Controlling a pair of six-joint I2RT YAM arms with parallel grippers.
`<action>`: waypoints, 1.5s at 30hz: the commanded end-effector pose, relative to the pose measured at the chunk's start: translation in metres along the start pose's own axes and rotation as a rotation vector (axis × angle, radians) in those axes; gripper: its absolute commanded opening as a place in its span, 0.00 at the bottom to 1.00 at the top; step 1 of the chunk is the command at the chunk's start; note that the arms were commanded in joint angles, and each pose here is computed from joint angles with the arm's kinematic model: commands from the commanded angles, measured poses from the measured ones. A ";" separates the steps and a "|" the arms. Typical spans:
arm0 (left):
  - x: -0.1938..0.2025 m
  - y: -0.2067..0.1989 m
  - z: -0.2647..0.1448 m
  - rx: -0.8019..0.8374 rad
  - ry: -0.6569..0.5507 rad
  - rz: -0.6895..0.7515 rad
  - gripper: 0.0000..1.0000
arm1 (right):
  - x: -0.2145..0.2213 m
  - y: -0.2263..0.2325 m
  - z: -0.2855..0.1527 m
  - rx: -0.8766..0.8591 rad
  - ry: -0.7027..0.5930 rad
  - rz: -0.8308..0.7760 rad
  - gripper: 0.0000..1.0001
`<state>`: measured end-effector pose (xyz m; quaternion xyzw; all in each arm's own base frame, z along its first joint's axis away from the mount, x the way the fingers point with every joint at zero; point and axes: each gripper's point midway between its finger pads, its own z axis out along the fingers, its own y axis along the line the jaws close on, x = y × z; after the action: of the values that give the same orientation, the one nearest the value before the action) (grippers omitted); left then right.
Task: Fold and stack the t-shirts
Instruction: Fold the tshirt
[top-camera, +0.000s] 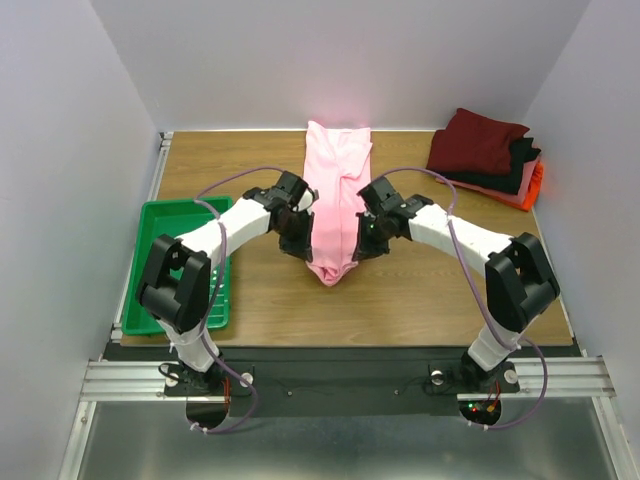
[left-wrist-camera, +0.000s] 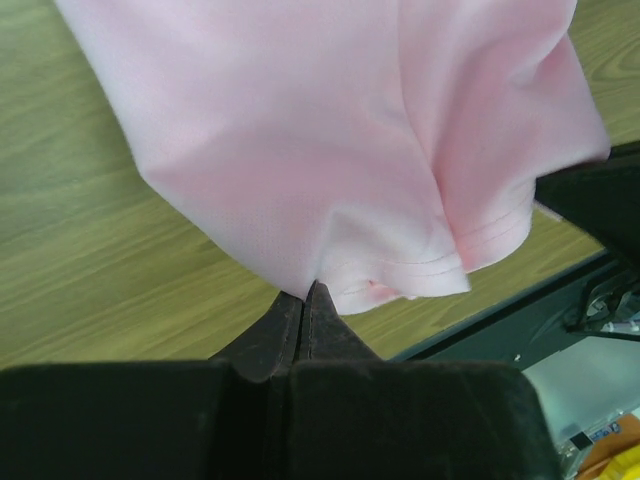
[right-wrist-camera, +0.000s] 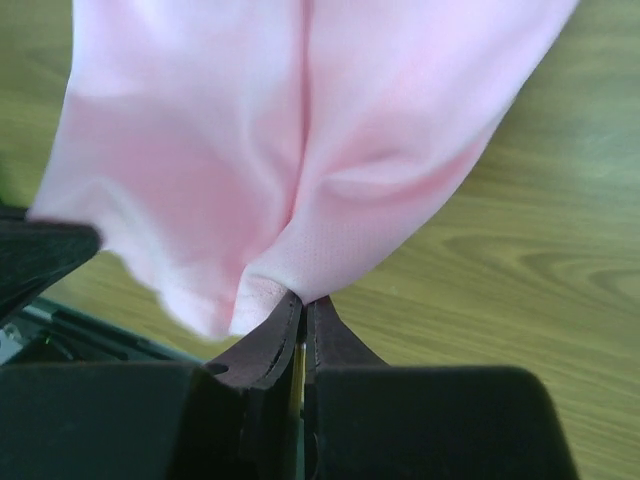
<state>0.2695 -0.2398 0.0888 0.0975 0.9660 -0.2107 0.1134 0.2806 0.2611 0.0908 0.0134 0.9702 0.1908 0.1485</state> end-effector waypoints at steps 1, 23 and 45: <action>-0.023 0.005 -0.015 -0.011 -0.008 0.011 0.00 | -0.036 -0.005 -0.003 0.029 -0.060 -0.008 0.00; 0.045 -0.017 -0.024 0.202 0.155 -0.006 0.00 | 0.051 -0.013 -0.059 -0.033 0.252 -0.007 0.00; -0.059 -0.024 -0.043 0.217 -0.014 -0.038 0.00 | -0.075 -0.017 -0.039 0.050 -0.053 0.045 0.00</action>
<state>0.2897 -0.2493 0.1376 0.0858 0.9447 -0.3049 0.0843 0.2932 0.2410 0.1336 0.0321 0.9775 0.1789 0.1068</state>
